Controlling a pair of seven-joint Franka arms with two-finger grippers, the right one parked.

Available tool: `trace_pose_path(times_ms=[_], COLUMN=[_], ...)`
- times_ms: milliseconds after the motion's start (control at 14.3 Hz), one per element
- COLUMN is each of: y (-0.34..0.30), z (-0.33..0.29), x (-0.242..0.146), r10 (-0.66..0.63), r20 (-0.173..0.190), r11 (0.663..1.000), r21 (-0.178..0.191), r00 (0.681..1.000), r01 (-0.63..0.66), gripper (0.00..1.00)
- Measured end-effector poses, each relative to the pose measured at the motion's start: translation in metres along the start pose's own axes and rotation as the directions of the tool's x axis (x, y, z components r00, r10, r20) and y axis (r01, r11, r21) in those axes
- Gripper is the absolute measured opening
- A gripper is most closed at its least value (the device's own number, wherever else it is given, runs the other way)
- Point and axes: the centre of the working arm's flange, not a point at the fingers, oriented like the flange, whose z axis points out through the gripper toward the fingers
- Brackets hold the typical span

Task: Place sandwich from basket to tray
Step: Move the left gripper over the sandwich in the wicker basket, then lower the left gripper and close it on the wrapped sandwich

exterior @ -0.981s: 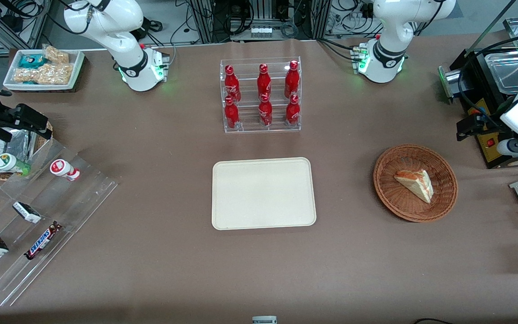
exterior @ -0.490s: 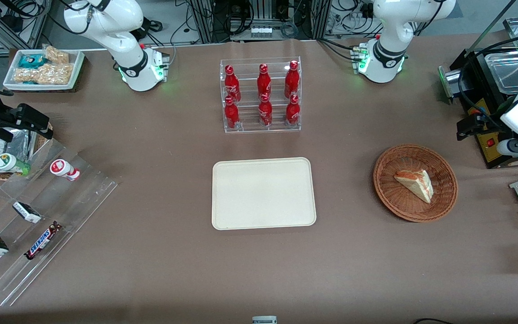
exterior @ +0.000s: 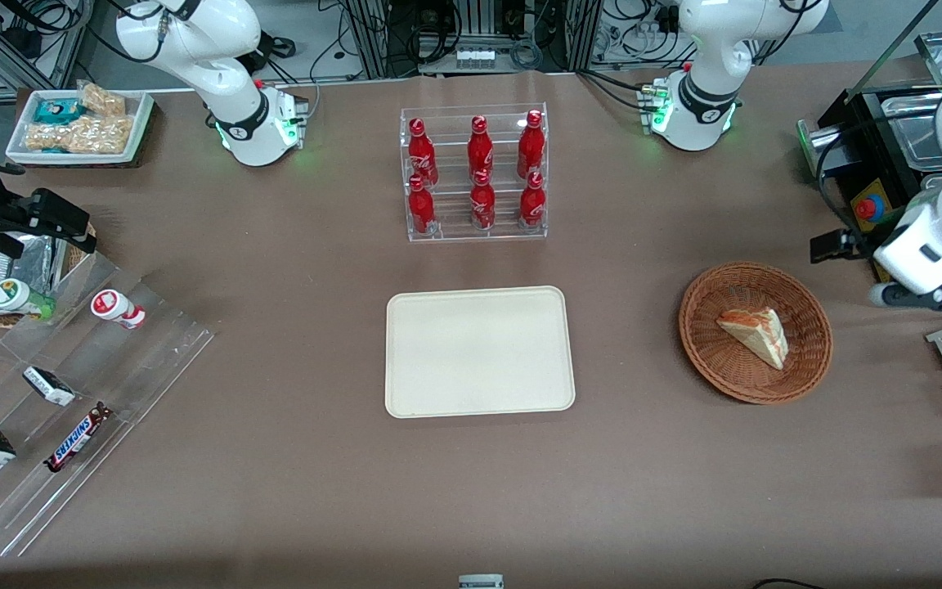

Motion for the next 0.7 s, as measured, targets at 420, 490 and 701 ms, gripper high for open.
trace_pose_path(times_ms=[420,490,701], y=[0.002,0.003,0.005], z=[0.100,0.112,0.135], x=[0.014,0.014,0.013], r10=[-0.095,-0.146,-0.373], r20=[-0.048,-0.060,-0.088], r11=[0.995,0.989,0.928], r21=[-0.001,-0.005,-0.030], r00=[0.994,0.988,0.924], r01=[0.095,0.146,0.372], gripper=[1.00,1.00,1.00])
